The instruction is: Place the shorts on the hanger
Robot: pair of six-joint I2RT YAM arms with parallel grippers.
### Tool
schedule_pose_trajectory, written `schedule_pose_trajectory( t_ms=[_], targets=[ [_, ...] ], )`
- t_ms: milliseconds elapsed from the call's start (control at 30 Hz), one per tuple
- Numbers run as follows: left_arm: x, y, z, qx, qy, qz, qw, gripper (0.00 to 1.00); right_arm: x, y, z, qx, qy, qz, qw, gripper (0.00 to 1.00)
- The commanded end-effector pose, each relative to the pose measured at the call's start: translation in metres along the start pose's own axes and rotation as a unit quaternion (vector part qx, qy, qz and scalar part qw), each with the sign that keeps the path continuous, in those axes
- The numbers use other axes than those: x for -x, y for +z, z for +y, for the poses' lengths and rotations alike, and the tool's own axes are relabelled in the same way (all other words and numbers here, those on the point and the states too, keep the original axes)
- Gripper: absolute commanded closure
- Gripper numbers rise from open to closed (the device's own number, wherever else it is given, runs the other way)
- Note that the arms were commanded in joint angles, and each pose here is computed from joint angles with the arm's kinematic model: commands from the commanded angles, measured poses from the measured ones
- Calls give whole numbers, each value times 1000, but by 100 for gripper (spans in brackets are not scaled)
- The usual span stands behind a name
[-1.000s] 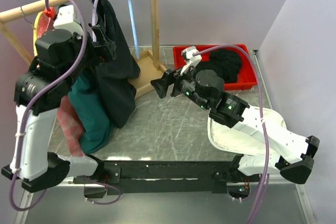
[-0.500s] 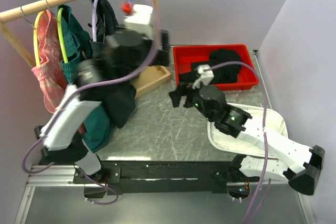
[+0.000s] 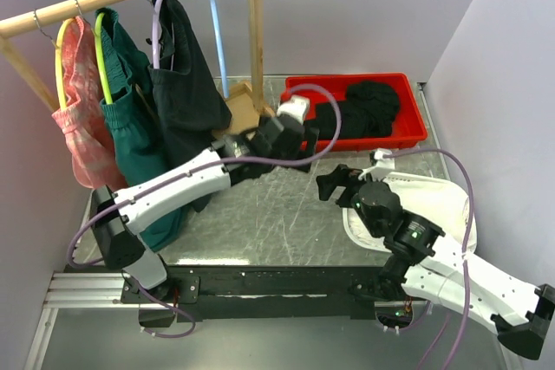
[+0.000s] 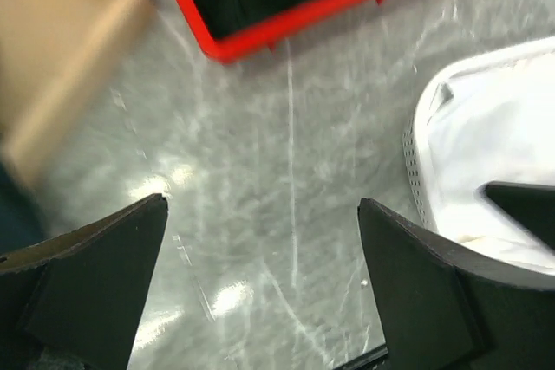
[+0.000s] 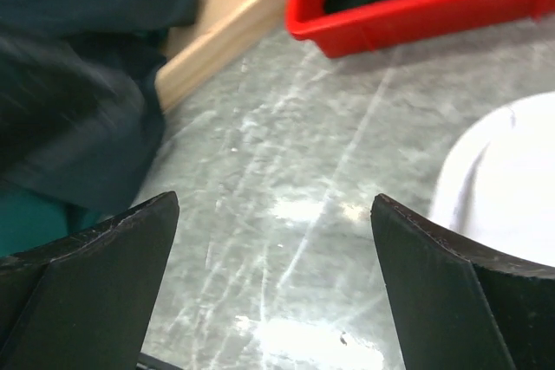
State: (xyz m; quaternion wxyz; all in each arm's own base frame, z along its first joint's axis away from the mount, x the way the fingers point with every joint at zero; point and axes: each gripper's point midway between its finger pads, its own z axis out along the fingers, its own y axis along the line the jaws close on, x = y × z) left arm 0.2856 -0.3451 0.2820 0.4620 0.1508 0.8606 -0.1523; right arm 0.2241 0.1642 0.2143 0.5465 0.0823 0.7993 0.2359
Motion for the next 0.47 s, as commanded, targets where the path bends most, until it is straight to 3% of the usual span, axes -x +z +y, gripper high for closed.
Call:
schedule_pose_trajectory(
  t_ms=[0,167,433],
  targets=[
    [-24,-3,-16,-85,-76,-22,993,4,6,-8,-19,-30,31,-27,999,0],
    [-102,9,3,-82,-100,20,991,4,10,-14,-24,-32,30,-36,998,0],
    [-123,1,26,-53,-111,18,992,4,4,-4,-19,-31,14,-24,999,0]
  ],
)
